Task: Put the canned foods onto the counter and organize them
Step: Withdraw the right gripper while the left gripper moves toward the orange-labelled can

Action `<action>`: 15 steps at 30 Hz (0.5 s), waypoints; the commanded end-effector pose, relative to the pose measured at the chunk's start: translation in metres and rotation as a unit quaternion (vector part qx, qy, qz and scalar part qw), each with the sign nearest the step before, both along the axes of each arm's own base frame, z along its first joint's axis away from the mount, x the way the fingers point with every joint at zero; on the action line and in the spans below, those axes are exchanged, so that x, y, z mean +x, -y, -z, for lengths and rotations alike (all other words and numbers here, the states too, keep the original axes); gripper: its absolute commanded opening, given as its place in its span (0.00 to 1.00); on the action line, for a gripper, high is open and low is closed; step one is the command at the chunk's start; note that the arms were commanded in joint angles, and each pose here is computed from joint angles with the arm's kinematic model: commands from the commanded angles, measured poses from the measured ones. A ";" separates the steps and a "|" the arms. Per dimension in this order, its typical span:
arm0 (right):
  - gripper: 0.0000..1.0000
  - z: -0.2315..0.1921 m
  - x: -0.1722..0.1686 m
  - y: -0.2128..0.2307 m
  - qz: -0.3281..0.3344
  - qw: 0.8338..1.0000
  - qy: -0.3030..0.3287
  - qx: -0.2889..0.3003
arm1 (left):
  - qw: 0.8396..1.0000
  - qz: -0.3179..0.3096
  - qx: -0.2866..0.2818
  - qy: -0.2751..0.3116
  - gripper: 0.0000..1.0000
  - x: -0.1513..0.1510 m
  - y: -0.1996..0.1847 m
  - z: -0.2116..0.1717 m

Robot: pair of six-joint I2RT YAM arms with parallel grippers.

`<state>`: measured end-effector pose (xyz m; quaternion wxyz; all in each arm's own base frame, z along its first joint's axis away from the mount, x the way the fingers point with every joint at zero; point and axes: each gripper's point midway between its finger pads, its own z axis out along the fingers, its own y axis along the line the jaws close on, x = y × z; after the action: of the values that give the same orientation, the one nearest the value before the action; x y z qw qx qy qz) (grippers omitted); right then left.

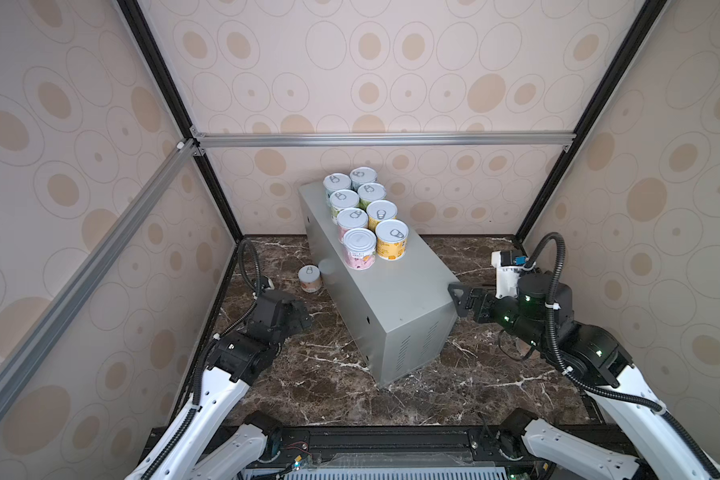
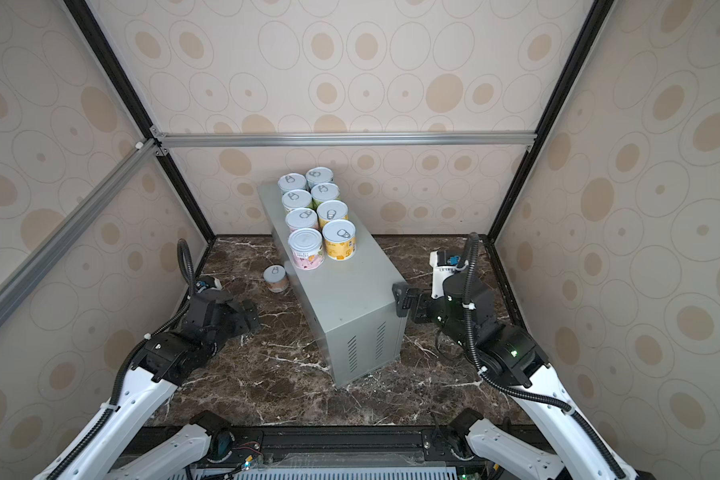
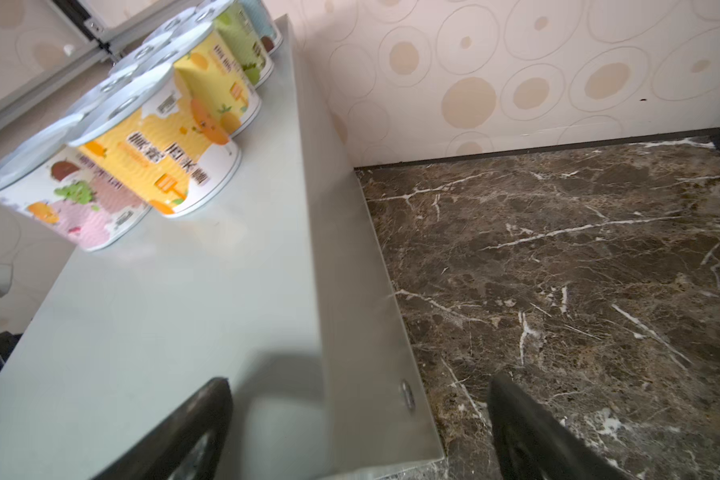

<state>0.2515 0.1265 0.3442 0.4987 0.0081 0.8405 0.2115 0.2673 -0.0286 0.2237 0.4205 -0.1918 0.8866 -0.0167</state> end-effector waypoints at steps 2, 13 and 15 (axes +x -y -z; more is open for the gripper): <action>0.98 0.057 -0.012 0.019 0.007 0.997 -0.082 -0.014 | 0.999 0.009 -0.038 -0.018 0.99 0.028 0.001 0.023; 0.99 0.098 0.028 0.051 0.086 0.985 -0.132 0.071 | 0.996 -0.018 -0.066 -0.066 0.99 0.123 -0.006 0.065; 1.00 0.113 0.037 0.061 0.107 0.980 -0.144 0.083 | 0.995 -0.017 -0.070 -0.072 0.99 0.142 -0.005 0.071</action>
<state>0.2877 0.0677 0.2727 0.4516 0.1399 0.8556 0.2109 0.3737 -0.0205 0.1333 0.3095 -0.2423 0.9189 -0.0349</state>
